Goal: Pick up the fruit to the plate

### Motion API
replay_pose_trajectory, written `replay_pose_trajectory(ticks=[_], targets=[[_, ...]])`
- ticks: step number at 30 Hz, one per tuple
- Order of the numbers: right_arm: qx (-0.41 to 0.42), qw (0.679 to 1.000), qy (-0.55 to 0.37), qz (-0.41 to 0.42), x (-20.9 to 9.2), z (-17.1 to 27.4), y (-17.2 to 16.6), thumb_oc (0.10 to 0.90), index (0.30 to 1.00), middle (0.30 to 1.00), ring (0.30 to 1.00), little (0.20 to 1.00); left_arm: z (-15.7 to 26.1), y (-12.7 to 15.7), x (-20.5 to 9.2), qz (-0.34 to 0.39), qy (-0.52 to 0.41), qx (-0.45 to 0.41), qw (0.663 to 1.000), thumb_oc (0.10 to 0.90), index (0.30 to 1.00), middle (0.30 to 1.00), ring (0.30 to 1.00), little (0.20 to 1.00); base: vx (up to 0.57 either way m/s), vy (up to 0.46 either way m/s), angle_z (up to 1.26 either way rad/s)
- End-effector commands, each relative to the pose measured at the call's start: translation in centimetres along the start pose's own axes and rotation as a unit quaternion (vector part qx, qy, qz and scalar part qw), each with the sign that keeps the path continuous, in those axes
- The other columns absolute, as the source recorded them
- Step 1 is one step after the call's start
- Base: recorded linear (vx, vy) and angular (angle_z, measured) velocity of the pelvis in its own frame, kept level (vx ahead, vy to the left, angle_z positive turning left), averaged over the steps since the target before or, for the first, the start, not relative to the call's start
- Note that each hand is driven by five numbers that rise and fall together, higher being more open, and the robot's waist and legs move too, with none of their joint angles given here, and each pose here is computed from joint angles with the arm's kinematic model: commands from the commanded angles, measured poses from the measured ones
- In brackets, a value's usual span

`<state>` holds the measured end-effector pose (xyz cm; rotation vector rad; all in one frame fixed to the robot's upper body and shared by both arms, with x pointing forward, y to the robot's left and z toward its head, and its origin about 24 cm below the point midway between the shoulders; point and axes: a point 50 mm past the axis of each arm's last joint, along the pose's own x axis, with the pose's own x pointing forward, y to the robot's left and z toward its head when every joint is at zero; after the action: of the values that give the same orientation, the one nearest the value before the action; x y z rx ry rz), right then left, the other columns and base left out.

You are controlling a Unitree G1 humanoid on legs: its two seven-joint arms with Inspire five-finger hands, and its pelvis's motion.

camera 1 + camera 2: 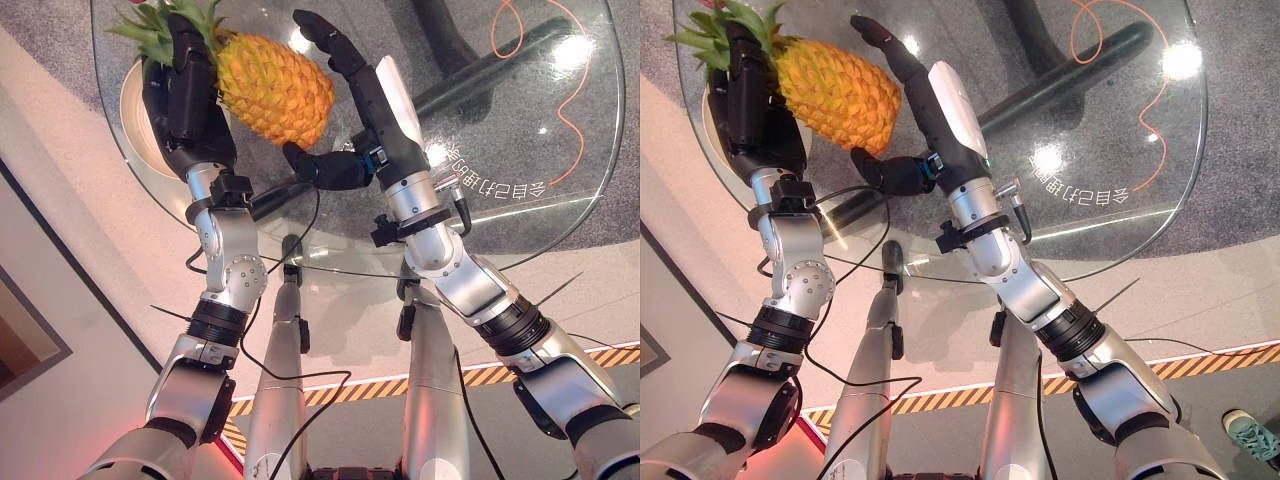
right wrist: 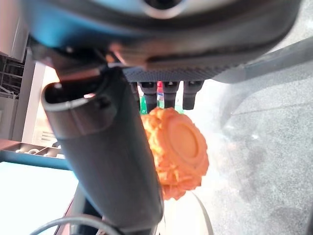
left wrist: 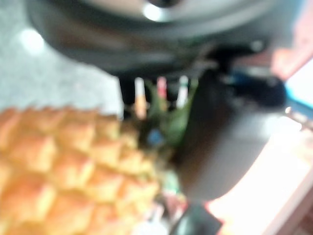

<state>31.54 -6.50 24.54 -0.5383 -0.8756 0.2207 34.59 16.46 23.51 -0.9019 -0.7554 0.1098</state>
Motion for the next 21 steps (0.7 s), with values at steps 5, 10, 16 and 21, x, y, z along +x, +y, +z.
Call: replay_pose_trajectory(ticks=[5,10,16,21], targets=[[0.004,0.985,-0.126,-0.118,2.8,4.7,-4.0,0.800,0.900,0.900,0.900,0.900,5.9,-4.1,2.9,-0.053,-0.185,0.018,0.981,0.100,0.300,0.300,0.300,0.200,-0.01,0.000,0.00],[-0.002,0.984,-0.119,-0.131,2.6,4.2,-4.2,0.800,0.900,0.900,0.900,0.900,6.1,-3.7,2.9,-0.033,-0.203,0.030,0.978,0.100,0.300,0.300,0.300,0.200,0.00,0.000,0.00],[-0.010,0.982,-0.104,-0.160,2.3,3.3,-5.0,0.800,0.900,0.900,0.900,0.900,6.9,-3.2,3.0,0.004,-0.243,0.053,0.969,0.100,0.300,0.300,0.300,0.200,-0.02,0.002,0.00],[-0.014,0.979,-0.094,-0.178,2.0,2.7,-5.3,0.800,0.900,0.900,0.900,0.900,7.2,-3.0,3.2,0.026,-0.258,0.059,0.964,0.100,0.300,0.300,0.300,0.200,-0.03,0.006,0.00]])
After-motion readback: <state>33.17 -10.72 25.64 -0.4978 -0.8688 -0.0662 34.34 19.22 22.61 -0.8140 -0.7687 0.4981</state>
